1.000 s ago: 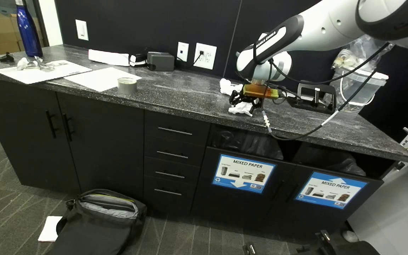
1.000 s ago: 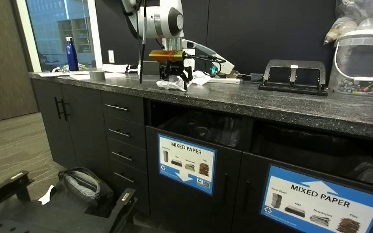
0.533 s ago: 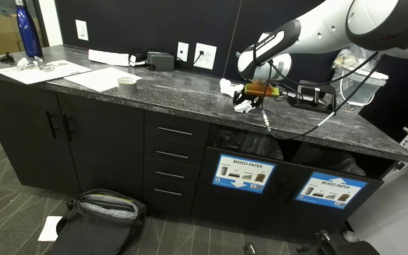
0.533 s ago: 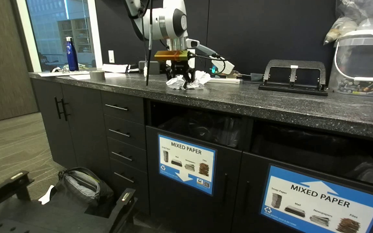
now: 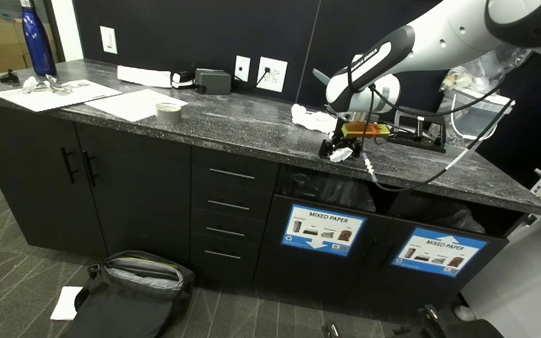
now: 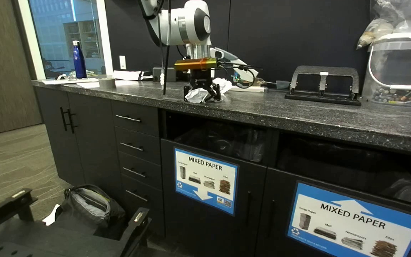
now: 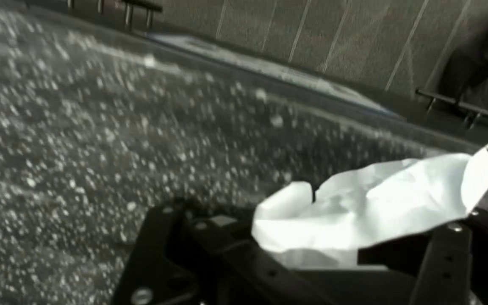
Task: Put the papers in the bon to the left
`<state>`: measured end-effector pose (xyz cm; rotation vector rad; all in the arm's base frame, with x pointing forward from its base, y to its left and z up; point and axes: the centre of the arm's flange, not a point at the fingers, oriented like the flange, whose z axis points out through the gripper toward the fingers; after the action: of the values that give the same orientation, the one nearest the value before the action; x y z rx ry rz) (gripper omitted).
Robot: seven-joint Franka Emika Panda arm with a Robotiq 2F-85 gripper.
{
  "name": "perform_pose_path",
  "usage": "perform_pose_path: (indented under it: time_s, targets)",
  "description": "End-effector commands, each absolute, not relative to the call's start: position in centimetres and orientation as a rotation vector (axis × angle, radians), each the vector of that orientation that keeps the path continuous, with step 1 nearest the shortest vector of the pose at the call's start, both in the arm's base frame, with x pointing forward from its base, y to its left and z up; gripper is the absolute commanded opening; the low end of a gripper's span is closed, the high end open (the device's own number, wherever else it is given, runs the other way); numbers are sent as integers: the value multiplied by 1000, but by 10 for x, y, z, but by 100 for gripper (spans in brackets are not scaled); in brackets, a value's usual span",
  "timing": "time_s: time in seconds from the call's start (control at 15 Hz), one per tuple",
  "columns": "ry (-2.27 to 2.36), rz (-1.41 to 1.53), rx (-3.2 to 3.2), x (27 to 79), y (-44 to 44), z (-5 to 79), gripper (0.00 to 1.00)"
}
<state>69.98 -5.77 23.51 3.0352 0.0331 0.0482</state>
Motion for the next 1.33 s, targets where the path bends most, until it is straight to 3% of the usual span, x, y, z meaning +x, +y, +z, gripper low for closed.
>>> perform_pose_path:
  time_s: [0.0, 0.27, 0.73, 1.07, 1.27]
  targets:
    - [149, -216, 3045, 611, -67, 236, 18]
    - [254, -320, 3069, 547, -65, 244, 18]
    - [303, -216, 3145, 450, -53, 225, 18]
    - [52, 54, 3240, 415, -56, 184, 18]
    - [-119, 291, 3226, 424, -55, 159, 18]
